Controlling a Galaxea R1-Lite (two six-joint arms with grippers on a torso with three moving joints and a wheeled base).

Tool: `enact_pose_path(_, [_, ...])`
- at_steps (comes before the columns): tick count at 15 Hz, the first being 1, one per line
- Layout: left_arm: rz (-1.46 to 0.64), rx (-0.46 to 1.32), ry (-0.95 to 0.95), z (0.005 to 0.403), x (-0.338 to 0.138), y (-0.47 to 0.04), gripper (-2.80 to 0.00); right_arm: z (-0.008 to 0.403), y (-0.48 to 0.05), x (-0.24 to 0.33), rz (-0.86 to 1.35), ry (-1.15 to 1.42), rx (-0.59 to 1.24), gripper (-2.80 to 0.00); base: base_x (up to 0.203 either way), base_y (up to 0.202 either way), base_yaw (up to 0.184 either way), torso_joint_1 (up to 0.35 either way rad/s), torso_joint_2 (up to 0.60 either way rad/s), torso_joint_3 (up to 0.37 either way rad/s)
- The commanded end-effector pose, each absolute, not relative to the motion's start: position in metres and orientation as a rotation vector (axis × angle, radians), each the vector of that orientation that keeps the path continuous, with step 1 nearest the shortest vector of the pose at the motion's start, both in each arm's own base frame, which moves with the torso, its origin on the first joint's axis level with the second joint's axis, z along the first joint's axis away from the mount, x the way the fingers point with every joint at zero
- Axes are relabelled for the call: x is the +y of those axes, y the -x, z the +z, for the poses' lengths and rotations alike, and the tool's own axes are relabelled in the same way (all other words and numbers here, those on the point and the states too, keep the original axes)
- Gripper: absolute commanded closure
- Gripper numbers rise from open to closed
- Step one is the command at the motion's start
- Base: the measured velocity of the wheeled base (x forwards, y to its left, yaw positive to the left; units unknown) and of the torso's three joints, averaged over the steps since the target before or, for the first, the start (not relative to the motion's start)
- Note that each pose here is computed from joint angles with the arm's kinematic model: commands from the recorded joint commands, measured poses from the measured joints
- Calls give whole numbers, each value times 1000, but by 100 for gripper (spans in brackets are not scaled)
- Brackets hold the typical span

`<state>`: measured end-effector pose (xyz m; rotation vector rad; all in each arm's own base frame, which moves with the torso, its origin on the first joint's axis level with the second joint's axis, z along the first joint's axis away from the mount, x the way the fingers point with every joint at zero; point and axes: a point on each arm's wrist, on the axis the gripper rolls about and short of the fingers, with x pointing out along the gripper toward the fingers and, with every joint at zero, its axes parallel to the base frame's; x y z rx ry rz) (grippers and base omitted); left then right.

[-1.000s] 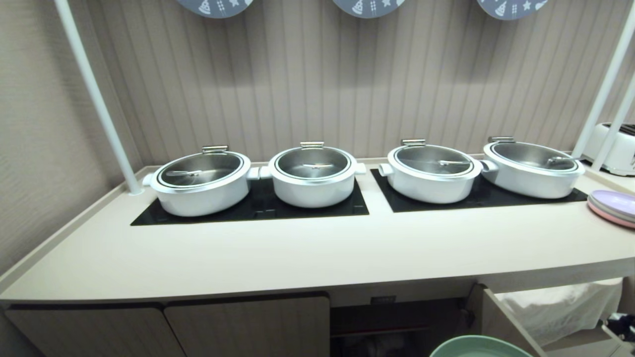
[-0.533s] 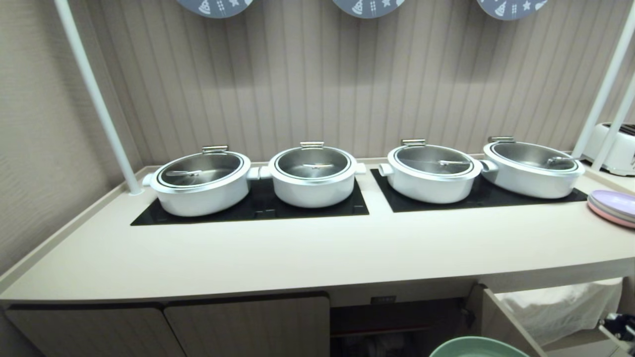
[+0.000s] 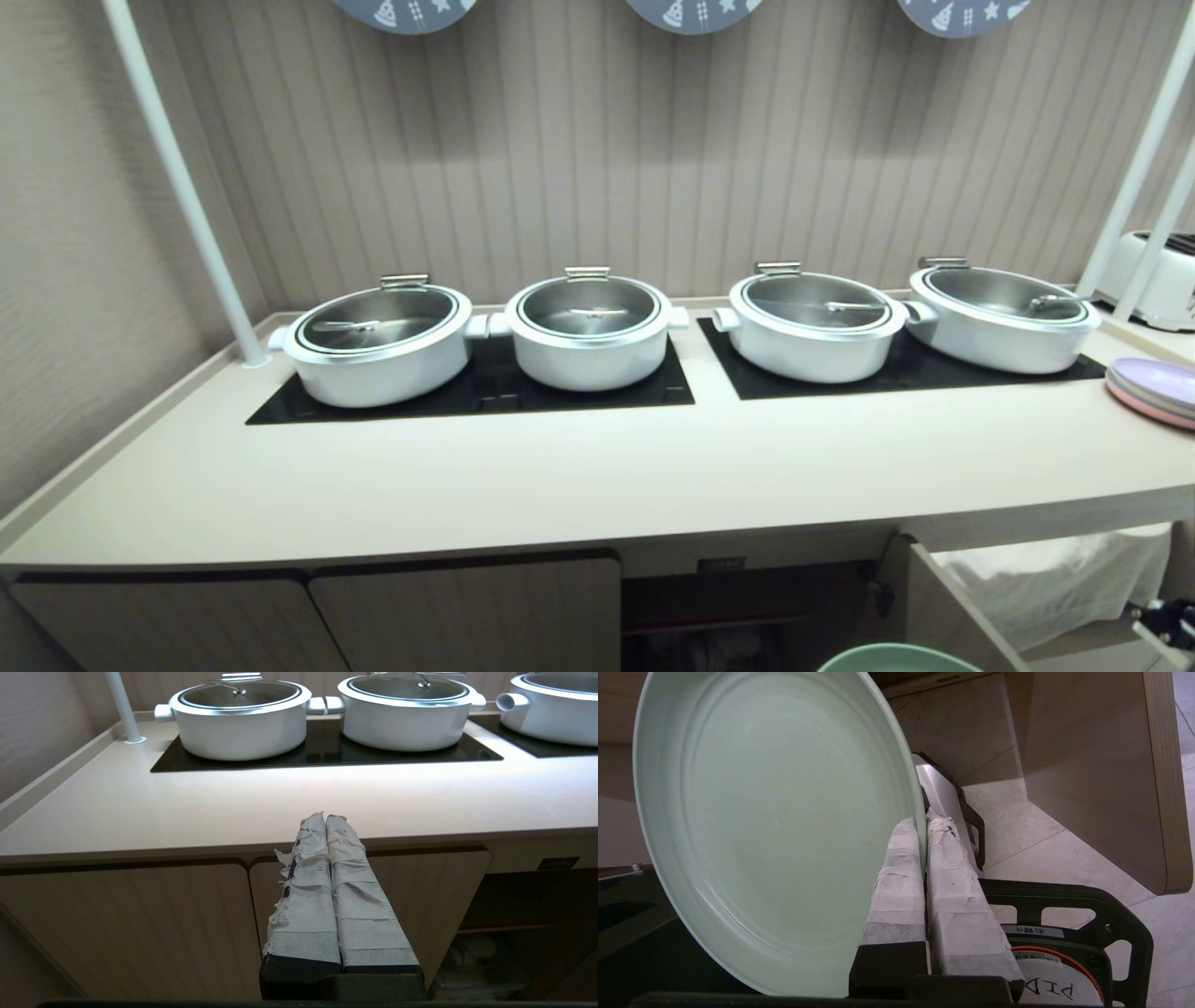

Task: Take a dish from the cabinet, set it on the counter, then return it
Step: Put it back into the cabinet

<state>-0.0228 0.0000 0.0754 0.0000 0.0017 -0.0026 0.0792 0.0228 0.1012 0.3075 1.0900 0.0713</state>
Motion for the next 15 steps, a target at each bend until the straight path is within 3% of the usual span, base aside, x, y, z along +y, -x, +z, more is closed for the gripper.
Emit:
enact_pose_path(1, [-2,2,0,75,0,23,0,100,-79,23,68,-310,1097,0,0,0,0,0,0,0])
enact_pose_path(15, [-2,2,0,75,0,23,0,100,-79,22,47,-337,1095,0,0,0,0,-26,55,29])
